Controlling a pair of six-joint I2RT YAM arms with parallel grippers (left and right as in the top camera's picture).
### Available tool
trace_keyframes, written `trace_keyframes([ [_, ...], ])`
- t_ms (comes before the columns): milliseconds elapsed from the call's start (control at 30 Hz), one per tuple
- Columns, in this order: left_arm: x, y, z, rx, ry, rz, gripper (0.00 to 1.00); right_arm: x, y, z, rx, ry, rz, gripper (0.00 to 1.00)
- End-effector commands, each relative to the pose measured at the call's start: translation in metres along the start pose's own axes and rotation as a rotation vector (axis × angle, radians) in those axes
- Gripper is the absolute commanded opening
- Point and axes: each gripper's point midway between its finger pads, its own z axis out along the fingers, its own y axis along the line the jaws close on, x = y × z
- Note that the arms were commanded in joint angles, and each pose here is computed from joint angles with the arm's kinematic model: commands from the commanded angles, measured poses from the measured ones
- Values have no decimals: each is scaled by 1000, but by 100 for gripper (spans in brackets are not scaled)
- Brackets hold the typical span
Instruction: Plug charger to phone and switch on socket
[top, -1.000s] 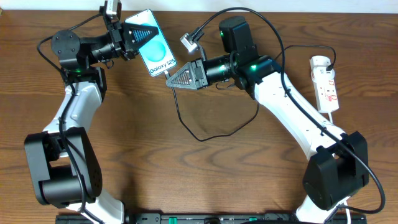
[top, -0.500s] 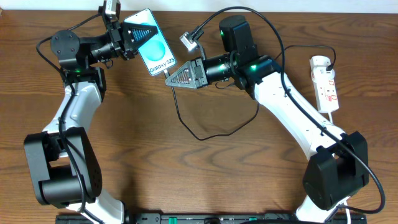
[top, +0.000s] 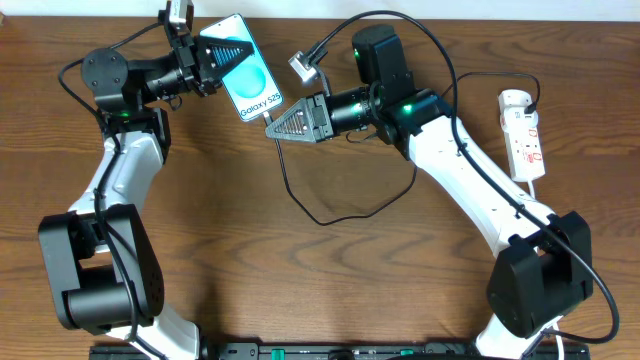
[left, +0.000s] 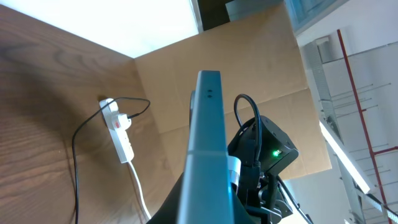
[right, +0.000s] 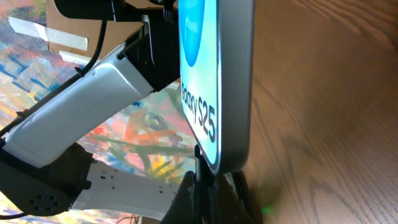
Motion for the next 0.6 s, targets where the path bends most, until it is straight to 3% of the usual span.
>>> trace_keyframes([
  [0,5,-7,2,6,39,30,7,-6,11,-1,8,-24,-35,1],
  [567,0,-7,3,7,7,24,7,-6,11,-1,8,-23,-35,1],
])
